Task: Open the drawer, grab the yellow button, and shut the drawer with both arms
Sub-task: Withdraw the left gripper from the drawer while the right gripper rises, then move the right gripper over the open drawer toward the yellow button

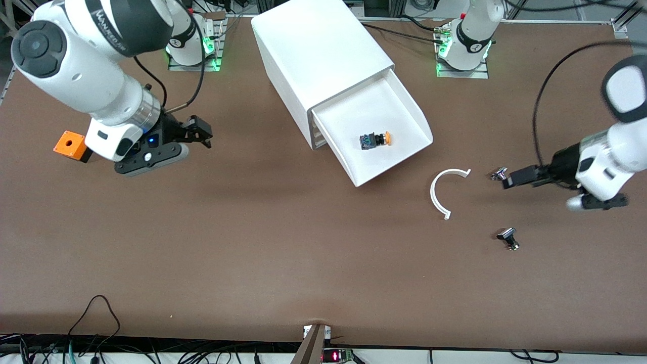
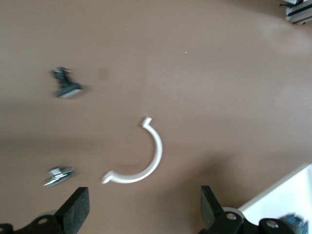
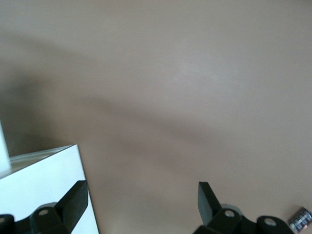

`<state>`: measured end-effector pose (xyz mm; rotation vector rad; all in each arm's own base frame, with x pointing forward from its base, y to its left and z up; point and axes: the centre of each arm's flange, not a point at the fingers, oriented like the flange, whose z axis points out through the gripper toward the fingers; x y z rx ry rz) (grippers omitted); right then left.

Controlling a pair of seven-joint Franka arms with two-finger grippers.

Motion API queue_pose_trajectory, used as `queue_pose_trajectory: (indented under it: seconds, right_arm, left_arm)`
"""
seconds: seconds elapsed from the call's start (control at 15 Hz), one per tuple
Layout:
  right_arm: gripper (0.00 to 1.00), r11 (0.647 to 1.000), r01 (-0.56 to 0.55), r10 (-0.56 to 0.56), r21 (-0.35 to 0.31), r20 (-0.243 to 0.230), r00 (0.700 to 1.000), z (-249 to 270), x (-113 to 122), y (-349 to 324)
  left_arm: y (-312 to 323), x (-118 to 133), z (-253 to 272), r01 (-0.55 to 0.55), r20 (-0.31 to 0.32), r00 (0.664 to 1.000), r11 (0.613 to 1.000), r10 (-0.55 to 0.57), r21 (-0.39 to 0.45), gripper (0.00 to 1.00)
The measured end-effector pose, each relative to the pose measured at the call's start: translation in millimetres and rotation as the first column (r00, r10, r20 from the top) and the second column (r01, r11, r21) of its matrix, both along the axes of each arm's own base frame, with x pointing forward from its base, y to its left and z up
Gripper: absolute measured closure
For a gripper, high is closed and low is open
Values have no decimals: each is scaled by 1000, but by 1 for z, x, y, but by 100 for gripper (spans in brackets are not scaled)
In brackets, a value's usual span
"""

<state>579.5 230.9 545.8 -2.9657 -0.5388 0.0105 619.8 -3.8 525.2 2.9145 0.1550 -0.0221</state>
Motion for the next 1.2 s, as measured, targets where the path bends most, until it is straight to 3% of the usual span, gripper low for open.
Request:
queue_pose_trajectory:
  seconds: [0.27, 0.53, 0.67, 0.87, 1.07, 1.2]
  right_arm:
    - [0, 968, -249, 246, 43, 65, 967, 20, -30, 75]
    - [0, 901, -426, 414, 75, 143, 899, 16, -58, 175]
    - [0, 826, -559, 541, 73, 172, 823, 11, -72, 220]
    - [0, 670, -742, 733, -4, 164, 660, -20, -83, 279]
    - [0, 528, -848, 845, -52, 139, 517, -66, -87, 323]
    - [0, 440, -895, 890, -68, 165, 425, -89, -87, 344]
  left_arm:
    - [-2, -32, 60, 59, 8, 998, 974, -62, 219, 0]
    - [-4, -35, 46, 44, -34, 999, 968, -37, 249, 0]
    - [-4, -34, 41, 44, -43, 998, 968, -34, 248, 0]
    - [-3, -33, 39, 17, -46, 999, 968, -6, 249, 0]
    - [4, -33, 37, -12, -49, 998, 968, 25, 251, 0]
    - [7, -32, 36, -18, -51, 998, 968, 32, 251, 0]
